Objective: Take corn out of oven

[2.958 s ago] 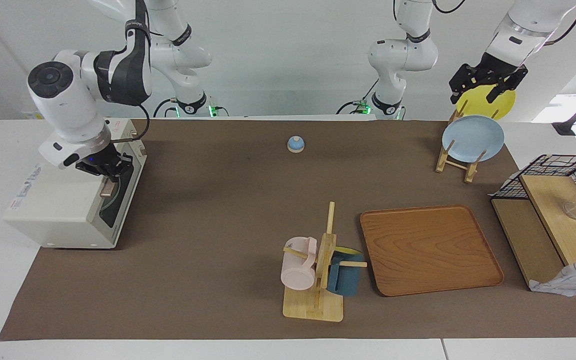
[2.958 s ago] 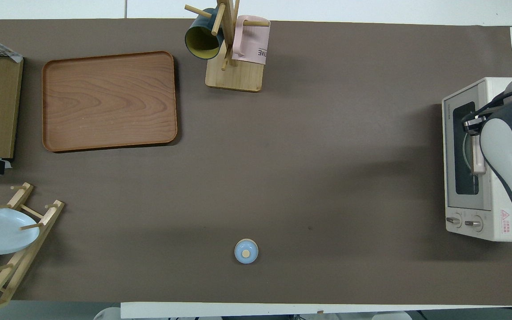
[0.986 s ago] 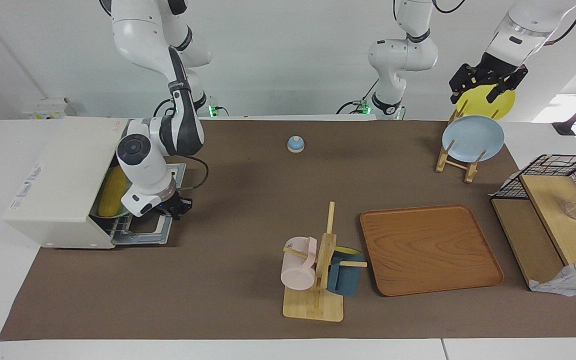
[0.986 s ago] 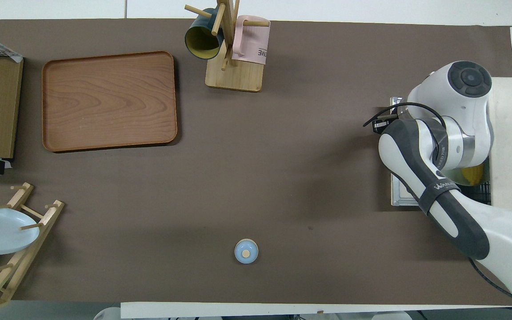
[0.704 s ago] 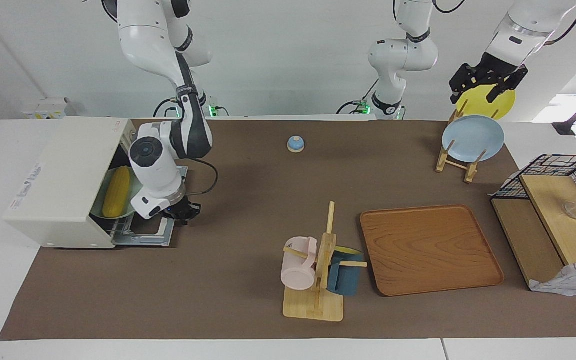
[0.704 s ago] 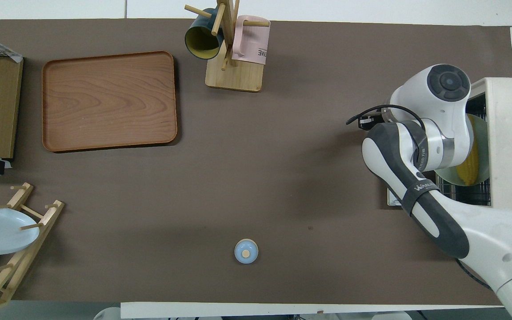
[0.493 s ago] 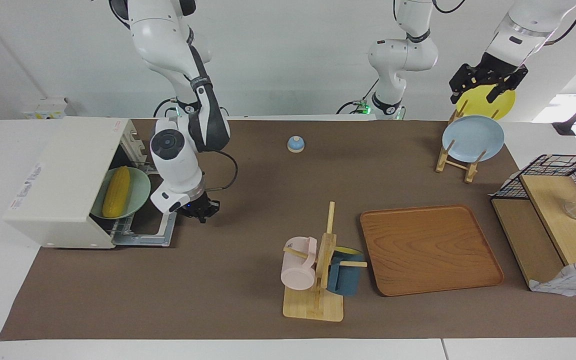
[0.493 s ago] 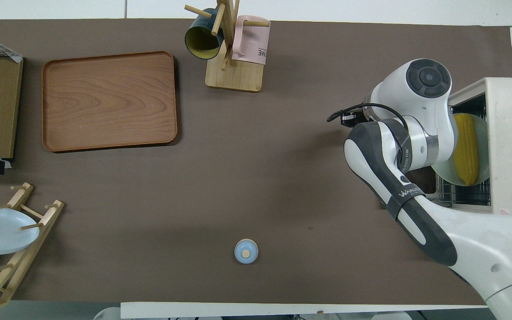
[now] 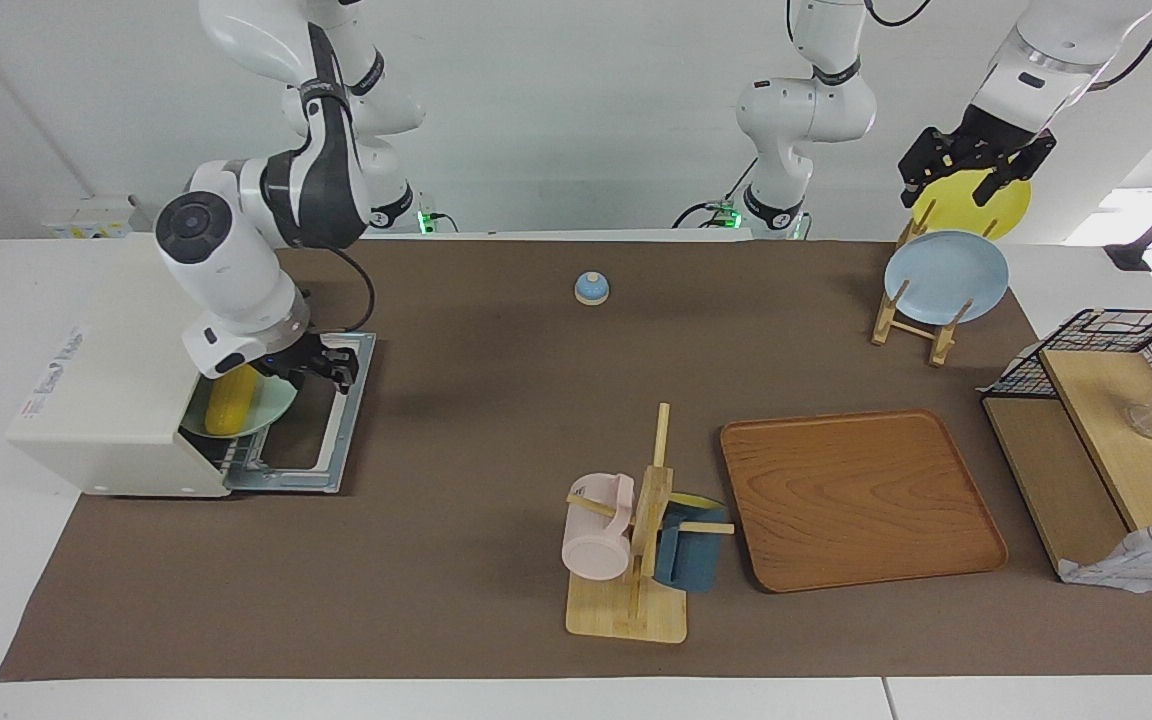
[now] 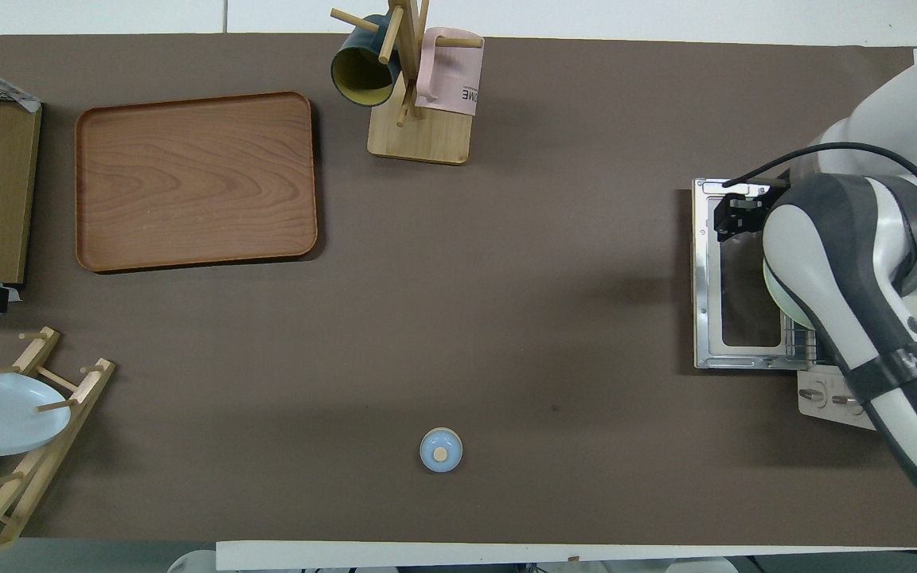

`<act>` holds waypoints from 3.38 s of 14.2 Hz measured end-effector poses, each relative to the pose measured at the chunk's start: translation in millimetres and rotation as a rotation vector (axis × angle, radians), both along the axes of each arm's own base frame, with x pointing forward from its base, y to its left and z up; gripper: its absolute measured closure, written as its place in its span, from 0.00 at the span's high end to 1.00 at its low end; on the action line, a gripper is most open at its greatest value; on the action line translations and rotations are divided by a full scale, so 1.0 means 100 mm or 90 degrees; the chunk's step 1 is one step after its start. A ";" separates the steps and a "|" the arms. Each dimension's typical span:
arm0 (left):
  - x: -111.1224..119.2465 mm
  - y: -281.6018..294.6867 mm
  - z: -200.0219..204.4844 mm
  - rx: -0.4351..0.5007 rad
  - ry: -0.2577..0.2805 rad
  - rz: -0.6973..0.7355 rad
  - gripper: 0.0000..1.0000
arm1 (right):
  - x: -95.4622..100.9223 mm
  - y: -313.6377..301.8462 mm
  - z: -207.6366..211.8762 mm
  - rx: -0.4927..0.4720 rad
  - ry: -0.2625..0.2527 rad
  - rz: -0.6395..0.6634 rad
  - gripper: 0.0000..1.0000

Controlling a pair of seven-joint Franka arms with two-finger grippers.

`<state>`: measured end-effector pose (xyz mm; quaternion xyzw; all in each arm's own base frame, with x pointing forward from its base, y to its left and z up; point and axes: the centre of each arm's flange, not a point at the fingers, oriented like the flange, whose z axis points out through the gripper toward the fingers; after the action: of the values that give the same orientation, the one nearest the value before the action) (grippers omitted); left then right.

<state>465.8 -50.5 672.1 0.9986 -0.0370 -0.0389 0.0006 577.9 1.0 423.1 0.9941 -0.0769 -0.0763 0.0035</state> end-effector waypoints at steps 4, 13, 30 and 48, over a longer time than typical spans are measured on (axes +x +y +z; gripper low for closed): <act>0.00 0.00 0.00 0.000 0.000 0.000 1.00 | -0.12 -0.17 -0.40 0.001 -0.014 0.010 0.67; 0.00 0.00 0.00 0.000 0.000 0.000 1.00 | -0.24 -0.20 -0.58 -0.094 -0.002 0.145 0.06; 0.00 0.00 0.00 0.000 0.000 0.000 1.00 | -0.43 5.10 -0.67 -0.082 -0.067 -0.009 0.03; -0.17 -2.71 -2.38 -0.033 -0.095 0.091 1.00 | 0.31 1.92 -0.26 -0.050 -0.050 0.007 0.18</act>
<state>448.4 -321.5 434.6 0.9984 0.0336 0.0370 0.0265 608.7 193.4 397.2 0.9959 -0.0742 -0.0341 0.0398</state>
